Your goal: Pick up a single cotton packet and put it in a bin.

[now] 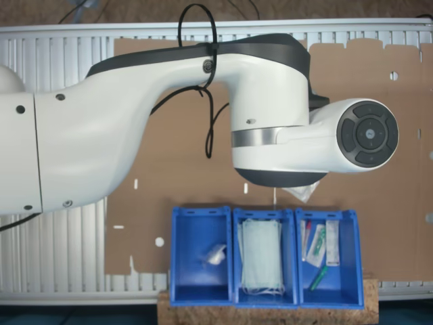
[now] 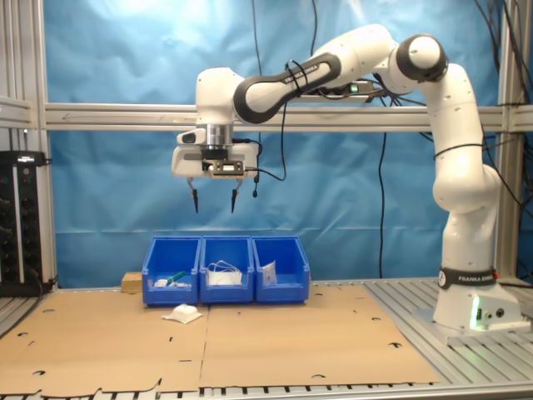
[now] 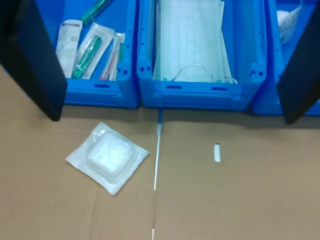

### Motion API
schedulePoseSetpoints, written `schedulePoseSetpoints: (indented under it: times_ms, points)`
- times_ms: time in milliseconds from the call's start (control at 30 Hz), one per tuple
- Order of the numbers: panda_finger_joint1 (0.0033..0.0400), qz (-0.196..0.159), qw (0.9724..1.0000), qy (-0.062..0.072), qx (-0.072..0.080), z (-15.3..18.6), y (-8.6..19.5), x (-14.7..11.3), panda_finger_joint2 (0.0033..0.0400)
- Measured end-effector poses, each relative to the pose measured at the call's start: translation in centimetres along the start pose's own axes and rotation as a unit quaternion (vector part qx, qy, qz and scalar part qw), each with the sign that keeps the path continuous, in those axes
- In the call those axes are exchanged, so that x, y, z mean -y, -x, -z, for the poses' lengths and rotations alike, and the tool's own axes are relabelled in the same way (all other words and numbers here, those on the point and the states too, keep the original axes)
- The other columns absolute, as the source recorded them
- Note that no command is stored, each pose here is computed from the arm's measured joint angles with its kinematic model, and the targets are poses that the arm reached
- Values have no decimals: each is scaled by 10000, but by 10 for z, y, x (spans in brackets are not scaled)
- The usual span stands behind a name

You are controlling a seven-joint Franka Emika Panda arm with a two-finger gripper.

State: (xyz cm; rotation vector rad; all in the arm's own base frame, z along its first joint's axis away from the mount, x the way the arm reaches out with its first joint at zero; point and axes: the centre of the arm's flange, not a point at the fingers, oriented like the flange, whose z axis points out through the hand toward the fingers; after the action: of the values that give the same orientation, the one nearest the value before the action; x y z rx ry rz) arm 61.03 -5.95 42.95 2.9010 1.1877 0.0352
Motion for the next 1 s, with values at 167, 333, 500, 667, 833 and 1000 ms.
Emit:
schedulePoseSetpoints:
  times_ms: [167, 333, 500, 667, 833, 1000]
  points:
    - [400, 141, 9998, 111, -6, -2, -5, -1, 400]
    - [400, 240, 9995, 184, -8, -4, -9, -2, 400]
    - [400, 387, 9988, 286, 21, -9, -10, -4, 400]
    - [400, 513, 9977, 427, 90, -12, -10, -8, 400]
    - [400, 626, 9964, 550, 139, -17, -11, -12, 400]
    - [400, 691, 9957, 600, 128, -23, -11, -17, 400]
